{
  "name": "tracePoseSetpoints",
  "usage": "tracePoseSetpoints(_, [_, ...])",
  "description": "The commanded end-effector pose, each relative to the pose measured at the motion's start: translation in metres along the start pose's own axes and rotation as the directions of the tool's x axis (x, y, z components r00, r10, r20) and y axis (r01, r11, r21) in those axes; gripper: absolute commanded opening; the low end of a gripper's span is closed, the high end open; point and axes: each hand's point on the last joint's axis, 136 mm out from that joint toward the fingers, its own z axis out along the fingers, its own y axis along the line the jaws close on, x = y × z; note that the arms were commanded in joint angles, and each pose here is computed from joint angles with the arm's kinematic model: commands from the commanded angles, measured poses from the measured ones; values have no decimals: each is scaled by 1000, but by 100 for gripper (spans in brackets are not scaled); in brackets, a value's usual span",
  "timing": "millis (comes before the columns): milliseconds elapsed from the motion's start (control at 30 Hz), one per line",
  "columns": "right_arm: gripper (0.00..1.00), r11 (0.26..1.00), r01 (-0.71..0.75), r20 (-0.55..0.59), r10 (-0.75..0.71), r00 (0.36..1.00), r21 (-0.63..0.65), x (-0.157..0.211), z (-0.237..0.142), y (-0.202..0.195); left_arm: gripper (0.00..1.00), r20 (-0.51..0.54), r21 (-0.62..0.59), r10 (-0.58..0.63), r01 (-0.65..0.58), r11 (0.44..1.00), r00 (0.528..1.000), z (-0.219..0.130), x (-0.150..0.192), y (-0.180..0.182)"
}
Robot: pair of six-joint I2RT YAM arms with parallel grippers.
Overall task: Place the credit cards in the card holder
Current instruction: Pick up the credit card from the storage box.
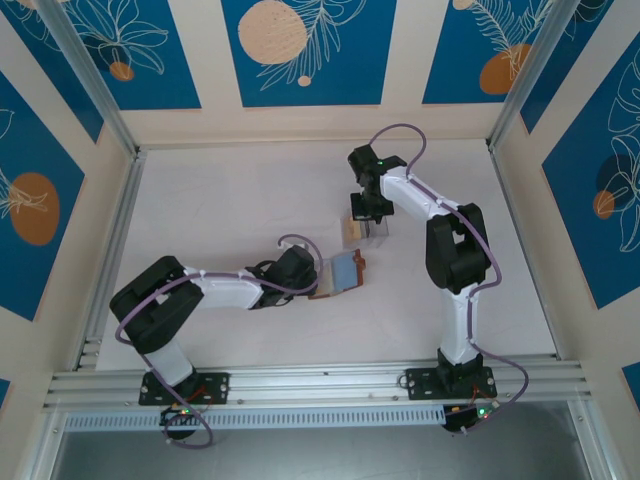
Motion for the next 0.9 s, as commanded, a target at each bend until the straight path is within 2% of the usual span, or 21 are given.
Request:
tracePoseSetpoints(0, [0, 999, 1, 18, 0, 1000, -51, 3, -28, 6, 21, -192, -105, 11, -31, 994, 981, 6, 55, 38])
tracePoseSetpoints(167, [0, 991, 47, 146, -28, 989, -125, 2, -84, 23, 21, -178, -52, 42, -52, 997, 983, 2, 52, 29])
tracePoseSetpoints(367, [0, 921, 107, 208, -29, 978, -374, 33, -129, 69, 22, -172, 0, 79, -80, 997, 982, 0, 50, 17])
tracePoseSetpoints(433, [0, 886, 110, 200, -20, 980, -451, 47, -132, 83, 22, -173, 13, 90, -89, 996, 981, -1, 51, 15])
tracePoseSetpoints(567, [0, 855, 70, 156, 13, 988, -515, 72, -116, 96, 22, -168, 11, 107, -107, 994, 980, -1, 52, 13])
tracePoseSetpoints(867, [0, 876, -23, 93, 77, 993, -483, 104, -78, 80, 32, -128, 12, 139, -138, 990, 982, -14, 45, 8])
